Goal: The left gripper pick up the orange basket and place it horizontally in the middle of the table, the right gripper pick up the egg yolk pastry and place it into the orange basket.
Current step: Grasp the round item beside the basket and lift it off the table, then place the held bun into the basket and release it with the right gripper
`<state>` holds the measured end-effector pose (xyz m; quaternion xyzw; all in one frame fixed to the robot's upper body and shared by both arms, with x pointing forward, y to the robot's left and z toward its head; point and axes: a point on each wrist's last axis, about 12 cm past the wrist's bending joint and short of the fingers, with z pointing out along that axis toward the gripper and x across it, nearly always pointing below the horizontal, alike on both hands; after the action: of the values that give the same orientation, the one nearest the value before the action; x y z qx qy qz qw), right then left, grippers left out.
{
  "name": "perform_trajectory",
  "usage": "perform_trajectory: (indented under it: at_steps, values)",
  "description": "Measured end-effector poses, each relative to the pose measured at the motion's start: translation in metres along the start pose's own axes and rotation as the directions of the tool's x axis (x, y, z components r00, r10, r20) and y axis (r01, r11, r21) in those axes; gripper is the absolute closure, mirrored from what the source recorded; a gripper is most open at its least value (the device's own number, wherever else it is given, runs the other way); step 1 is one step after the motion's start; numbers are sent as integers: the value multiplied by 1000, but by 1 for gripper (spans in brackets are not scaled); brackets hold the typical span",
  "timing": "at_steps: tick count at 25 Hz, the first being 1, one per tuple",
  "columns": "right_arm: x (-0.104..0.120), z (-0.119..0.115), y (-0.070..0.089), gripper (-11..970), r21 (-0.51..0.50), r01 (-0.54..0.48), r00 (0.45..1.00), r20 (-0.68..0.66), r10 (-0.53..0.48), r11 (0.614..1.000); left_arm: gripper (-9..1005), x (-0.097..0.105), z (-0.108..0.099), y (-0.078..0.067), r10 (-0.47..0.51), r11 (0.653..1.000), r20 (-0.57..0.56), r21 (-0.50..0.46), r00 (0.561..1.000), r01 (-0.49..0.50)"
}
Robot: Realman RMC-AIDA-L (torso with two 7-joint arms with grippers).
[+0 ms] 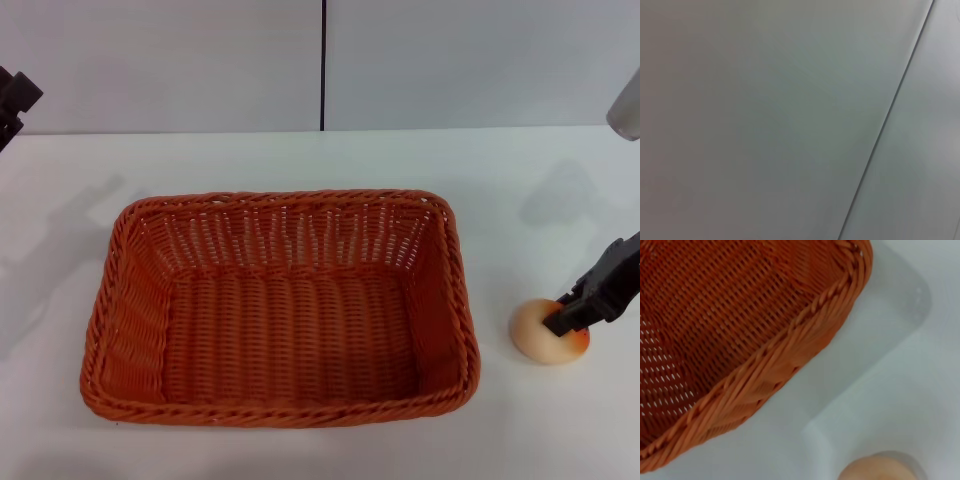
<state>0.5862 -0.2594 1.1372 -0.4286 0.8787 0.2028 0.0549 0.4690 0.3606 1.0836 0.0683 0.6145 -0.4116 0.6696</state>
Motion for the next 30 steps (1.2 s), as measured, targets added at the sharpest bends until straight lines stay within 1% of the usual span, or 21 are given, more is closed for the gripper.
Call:
perform_trajectory:
  at_steps: [3,9,13,16,17,18,19,22,23,24,26,27,28,29,30]
  values:
    - [1,0,0,725,1,4,1000,2,-4,1000,514,0,0,0,0,1000,0,1,1000,0]
    - [0,-4,0,781,11,10,1000,26,-10,1000,517,1,1,0,-6,1000,2,3,1000,6]
    - [5,-15,5,799,-1,22,994,111,-21,1000,518,1,1,0,-7,1000,4,4,1000,7]
    - [9,-22,5,811,12,17,990,140,-19,1000,519,0,1,-1,-7,1000,8,11,1000,7]
    - [11,-25,4,816,21,9,988,152,-12,1000,520,0,1,-1,-6,1000,10,12,1000,6]
    - [18,-33,2,820,57,-27,984,177,16,998,520,0,1,-1,-5,1000,12,14,1000,5]
    - [18,-33,2,826,57,-27,984,177,16,998,521,0,1,-1,-5,1000,12,14,1000,5]
    - [28,-48,-2,845,121,-95,970,233,64,988,522,-1,0,-2,-4,1000,15,18,1000,4]
    - [34,-63,-3,851,166,-138,948,308,81,977,522,-2,0,-2,-4,1000,16,18,1000,3]
    - [34,-63,-3,858,166,-138,948,308,81,977,523,-2,0,-2,-3,1000,17,20,1000,2]
    - [37,-77,-2,883,191,-163,911,406,74,968,523,-2,0,-2,-3,1000,18,23,1000,2]
    - [38,-84,1,902,192,-166,878,476,56,967,524,-2,0,-2,-3,1000,18,23,1000,2]
    - [36,-92,9,902,163,-138,810,586,17,977,524,-2,0,-2,-4,1000,18,24,1000,3]
    - [36,-92,9,903,163,-138,810,586,17,977,525,-2,0,-2,-4,1000,18,24,1000,3]
    - [34,-95,13,904,143,-108,771,637,-8,984,525,-3,1,-2,-3,1000,18,26,1000,2]
